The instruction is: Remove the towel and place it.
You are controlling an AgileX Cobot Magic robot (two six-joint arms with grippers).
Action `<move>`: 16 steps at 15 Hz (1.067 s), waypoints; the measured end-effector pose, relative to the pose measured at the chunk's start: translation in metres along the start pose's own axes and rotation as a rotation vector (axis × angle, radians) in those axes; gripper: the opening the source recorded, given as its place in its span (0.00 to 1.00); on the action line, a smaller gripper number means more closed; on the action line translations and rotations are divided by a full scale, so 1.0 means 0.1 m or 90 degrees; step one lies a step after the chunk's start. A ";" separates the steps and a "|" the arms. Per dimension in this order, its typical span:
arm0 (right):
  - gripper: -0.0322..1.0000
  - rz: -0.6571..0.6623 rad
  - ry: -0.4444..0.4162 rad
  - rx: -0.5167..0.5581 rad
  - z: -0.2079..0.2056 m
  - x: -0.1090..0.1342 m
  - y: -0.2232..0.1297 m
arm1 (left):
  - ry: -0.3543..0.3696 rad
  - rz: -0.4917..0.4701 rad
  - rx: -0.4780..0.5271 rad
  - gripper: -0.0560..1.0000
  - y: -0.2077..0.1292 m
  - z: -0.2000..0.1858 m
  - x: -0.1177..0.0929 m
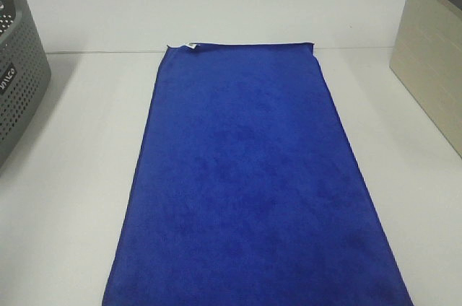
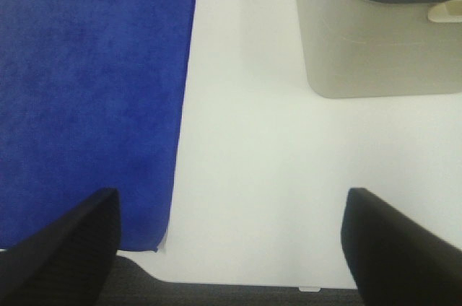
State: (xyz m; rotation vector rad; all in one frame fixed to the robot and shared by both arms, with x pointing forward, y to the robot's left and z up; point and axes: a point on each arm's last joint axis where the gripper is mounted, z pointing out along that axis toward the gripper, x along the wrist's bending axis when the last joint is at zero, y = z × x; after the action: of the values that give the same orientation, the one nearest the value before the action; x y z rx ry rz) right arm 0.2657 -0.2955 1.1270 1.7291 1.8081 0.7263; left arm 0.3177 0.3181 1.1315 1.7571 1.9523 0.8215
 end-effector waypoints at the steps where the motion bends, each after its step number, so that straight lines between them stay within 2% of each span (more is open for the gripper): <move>1: 0.82 -0.001 -0.012 -0.007 0.02 -0.01 -0.16 | 0.002 -0.002 -0.021 0.76 -0.20 -0.05 0.01; 4: 0.82 -0.003 -0.025 -0.026 0.10 -0.01 -0.52 | 0.005 -0.008 -0.077 0.76 -0.73 -0.06 0.00; 5: 0.82 -0.004 -0.031 -0.048 0.14 0.00 -0.72 | 0.007 -0.012 -0.119 0.76 -0.98 -0.04 0.00; 7: 0.81 -0.005 -0.033 -0.083 0.14 0.01 -0.87 | 0.005 -0.018 -0.161 0.76 -1.17 -0.04 -0.01; 9: 0.81 -0.005 -0.033 -0.085 0.17 0.01 -0.91 | -0.001 -0.023 -0.192 0.76 -1.24 -0.09 -0.01; 12: 0.81 -0.004 -0.025 -0.042 0.34 0.01 -0.99 | -0.043 -0.032 -0.190 0.76 -1.25 -0.09 -0.07; 14: 0.81 -0.003 -0.024 -0.053 0.37 0.01 -0.97 | -0.075 -0.039 -0.189 0.76 -1.25 -0.09 -0.11; 16: 0.81 -0.003 -0.024 -0.060 0.37 0.01 -0.96 | -0.074 -0.033 -0.190 0.76 -1.25 -0.09 -0.11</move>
State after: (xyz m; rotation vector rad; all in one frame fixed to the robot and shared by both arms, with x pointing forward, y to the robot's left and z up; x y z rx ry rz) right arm 0.2230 -0.2969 1.0330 1.6653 1.7248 0.7605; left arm 0.2188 0.2999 1.0565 1.5378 1.6947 0.9175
